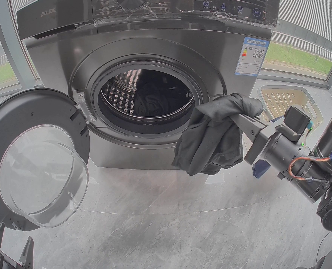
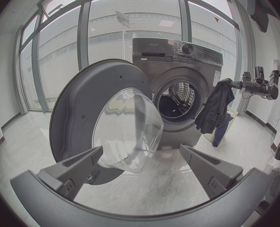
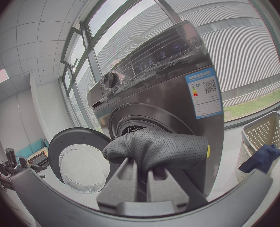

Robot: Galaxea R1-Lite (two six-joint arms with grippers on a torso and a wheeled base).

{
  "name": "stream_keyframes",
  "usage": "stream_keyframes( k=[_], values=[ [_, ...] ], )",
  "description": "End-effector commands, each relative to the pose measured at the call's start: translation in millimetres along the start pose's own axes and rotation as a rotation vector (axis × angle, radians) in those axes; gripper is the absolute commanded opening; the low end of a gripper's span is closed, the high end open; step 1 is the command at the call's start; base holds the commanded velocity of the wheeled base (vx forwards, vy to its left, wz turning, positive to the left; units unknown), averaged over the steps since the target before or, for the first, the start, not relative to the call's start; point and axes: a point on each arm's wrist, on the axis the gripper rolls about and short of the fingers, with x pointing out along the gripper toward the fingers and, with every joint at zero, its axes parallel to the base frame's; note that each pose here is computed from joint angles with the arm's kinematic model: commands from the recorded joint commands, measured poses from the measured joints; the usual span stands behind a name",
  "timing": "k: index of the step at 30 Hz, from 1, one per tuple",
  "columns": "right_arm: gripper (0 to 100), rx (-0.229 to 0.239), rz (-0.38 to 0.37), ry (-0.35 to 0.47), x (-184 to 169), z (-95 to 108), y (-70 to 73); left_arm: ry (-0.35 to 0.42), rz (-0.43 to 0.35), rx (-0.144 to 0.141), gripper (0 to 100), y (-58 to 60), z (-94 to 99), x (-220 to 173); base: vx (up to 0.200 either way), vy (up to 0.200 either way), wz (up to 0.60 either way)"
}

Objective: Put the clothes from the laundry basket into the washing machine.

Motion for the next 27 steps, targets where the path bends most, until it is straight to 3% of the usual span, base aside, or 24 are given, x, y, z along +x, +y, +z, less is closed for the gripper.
stream_keyframes(
  k=[1,8,10,11,12,13,15,17,18,21,24,26,27],
  values=[
    [0,0.017,0.044,0.021,18,-12,15.7,-0.002,-0.009,0.014,100,-0.2,-5.2,0,0.000,0.000,0.00],
    [0,0.092,0.062,-0.001,33,-16,30.7,-0.015,-0.009,0.020,100,-0.4,-3.6,0,0.000,0.000,0.00],
    [0,0.120,0.066,-0.018,44,-16,33.2,-0.169,-0.003,0.018,100,-1.1,28.4,-5,0.000,0.000,0.00],
    [0,0.120,0.066,-0.018,44,-16,33.2,-0.169,-0.003,0.018,100,-1.1,28.4,-5,0.000,0.000,0.00],
    [0,0.143,0.063,-0.005,53,-25,35.2,-0.216,-0.010,0.028,100,-1.8,57.7,-1,0.000,0.000,0.00],
    [0,0.146,0.065,-0.011,56,-27,36.6,-0.209,-0.028,0.038,100,-2.2,65.4,3,0.000,0.000,0.00],
    [0,0.153,0.077,-0.034,62,-30,43.9,-0.148,-0.141,0.052,100,-4.1,73.2,15,0.000,0.000,0.00],
    [0,0.158,0.073,-0.050,68,-31,47.4,-0.060,-0.262,0.040,100,-6.7,76.5,31,0.000,0.000,0.00],
    [0,0.158,0.074,-0.051,68,-31,47.5,-0.053,-0.270,0.039,100,-6.9,76.5,32,0.000,0.000,0.00],
    [0,0.168,0.085,-0.075,72,-27,51.4,0.068,-0.460,0.030,100,-12.1,80.5,58,0.000,0.000,0.00],
    [0,0.178,0.095,-0.105,73,-21,54.3,0.136,-0.540,0.038,100,-16.2,84.0,84,0.000,0.000,0.00],
    [0,0.178,0.097,-0.105,73,-21,54.8,0.139,-0.546,0.040,100,-16.7,84.3,86,0.000,0.000,0.00],
    [0,0.178,0.097,-0.097,72,-23,55.4,0.157,-0.598,0.048,100,-23.4,87.9,111,0.000,0.000,0.00]
  ],
)
